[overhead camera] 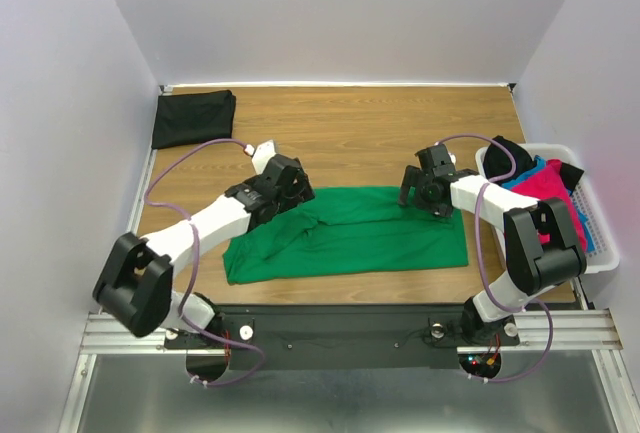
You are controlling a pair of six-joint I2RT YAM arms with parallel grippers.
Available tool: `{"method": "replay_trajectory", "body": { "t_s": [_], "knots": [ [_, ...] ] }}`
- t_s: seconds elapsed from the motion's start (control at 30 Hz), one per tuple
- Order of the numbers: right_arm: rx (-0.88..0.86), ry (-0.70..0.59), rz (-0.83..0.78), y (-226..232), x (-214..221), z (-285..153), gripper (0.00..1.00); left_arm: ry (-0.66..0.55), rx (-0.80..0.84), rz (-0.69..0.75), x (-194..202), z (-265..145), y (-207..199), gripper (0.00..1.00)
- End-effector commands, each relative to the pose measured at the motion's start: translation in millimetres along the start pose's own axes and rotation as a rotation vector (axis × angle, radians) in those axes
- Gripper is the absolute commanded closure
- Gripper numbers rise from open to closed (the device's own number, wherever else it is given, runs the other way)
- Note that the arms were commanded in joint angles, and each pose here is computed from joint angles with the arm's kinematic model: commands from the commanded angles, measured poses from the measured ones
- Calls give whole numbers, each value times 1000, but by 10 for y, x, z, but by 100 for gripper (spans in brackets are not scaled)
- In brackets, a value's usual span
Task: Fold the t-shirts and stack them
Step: Fold the tshirt
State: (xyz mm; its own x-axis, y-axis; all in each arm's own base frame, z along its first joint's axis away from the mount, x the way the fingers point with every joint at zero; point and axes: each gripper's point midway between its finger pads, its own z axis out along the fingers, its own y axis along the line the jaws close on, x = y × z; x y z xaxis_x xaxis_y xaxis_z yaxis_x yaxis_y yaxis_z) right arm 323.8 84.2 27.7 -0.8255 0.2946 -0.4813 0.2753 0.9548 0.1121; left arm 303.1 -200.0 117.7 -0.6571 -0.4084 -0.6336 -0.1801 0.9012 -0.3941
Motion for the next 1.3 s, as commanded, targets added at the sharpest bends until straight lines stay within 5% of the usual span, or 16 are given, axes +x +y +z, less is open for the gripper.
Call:
{"method": "replay_trajectory", "body": {
  "t_s": [0.0, 0.37, 0.8, 1.07, 1.27],
  "knots": [
    [69, 42, -5, -194, 203, 69, 0, 25, -12, 50, 73, 161, 2, 1],
    [49, 37, 1, -163, 189, 31, 0, 157, -22, 66, 493, 496, 33, 2],
    [73, 62, 13, -206, 273, 99, 0, 250, 135, 95, 1166, -94, -170, 5],
    [70, 66, 13, -207, 290, 95, 0, 207, 227, 138, 1056, -444, -265, 5],
    [31, -22, -4, -106, -8, -79, 0, 117, 11, 69, 790, -385, 78, 4]
  ]
}}
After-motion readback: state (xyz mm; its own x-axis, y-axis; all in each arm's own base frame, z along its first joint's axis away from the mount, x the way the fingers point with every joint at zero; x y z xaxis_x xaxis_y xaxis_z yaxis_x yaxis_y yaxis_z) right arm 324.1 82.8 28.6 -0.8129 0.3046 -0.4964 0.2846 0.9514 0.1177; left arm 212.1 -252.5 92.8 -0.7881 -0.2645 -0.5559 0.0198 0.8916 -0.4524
